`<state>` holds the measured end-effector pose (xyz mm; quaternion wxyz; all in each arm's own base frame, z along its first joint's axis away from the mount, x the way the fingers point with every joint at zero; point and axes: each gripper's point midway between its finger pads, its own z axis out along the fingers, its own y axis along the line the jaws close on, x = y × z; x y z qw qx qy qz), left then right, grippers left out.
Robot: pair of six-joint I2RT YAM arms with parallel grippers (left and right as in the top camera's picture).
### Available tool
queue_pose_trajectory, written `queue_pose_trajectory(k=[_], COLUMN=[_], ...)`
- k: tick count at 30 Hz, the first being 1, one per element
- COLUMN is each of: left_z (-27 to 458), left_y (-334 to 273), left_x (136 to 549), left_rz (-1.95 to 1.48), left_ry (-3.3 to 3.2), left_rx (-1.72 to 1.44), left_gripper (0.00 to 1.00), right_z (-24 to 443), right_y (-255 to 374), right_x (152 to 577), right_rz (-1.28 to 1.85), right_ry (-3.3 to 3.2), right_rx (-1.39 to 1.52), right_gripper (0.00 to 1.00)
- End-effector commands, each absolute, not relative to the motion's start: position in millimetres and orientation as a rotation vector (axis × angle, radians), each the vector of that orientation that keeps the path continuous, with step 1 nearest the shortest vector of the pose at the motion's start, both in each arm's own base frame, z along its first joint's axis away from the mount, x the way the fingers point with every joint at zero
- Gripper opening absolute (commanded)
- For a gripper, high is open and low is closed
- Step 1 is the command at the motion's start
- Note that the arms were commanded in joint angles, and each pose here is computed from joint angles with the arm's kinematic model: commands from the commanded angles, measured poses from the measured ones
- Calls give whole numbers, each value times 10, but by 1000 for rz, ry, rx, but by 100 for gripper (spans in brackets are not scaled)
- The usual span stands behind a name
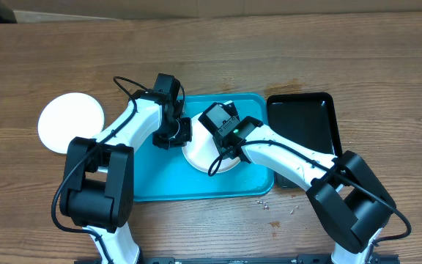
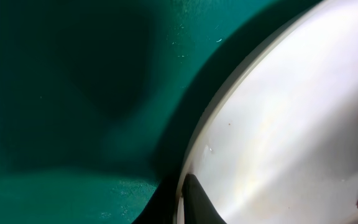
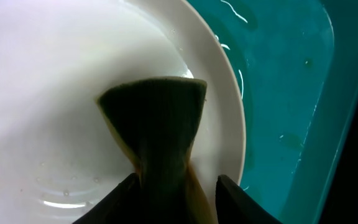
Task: Clean dirty plates on tray and stack at the side
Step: 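Scrub the white plate with the sponge while left gripper holds rim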
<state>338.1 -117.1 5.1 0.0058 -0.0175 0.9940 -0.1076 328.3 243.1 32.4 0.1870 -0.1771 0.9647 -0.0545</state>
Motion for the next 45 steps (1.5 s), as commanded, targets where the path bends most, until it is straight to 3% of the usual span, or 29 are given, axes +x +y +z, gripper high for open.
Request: queue_pose_trajectory(k=[1,12,18,25,28,45], left_z=[-42,-42,-42,-42,-42,-42], left_y=[-1122,-1123,-1121,-1120,-1120,-1122], left_x=[3271,3276,3274,3270,3270,3271], left_rz=[-281,-281,-281,-281,-280,-281], left_ry=[3147,3145,3146,3148,3148,3147], left_rx=[-38,-37,-38,-38,-38,-38], left_gripper=[6,7,7,7,7,4], right_z=[440,316,134,125,108,-126], right_y=[2515,2609,2462,2395,2377,2588], right_x=[3405,3282,3239,3223,3213,2978], right_rz=[-127,-28,-92,-106,-104,169], right_ry=[2689,2747,2746,2771,2778,2882], right_rx=[-473,-495,-449,-319,-275,-70], right_gripper=[42,42,17,16,4,4])
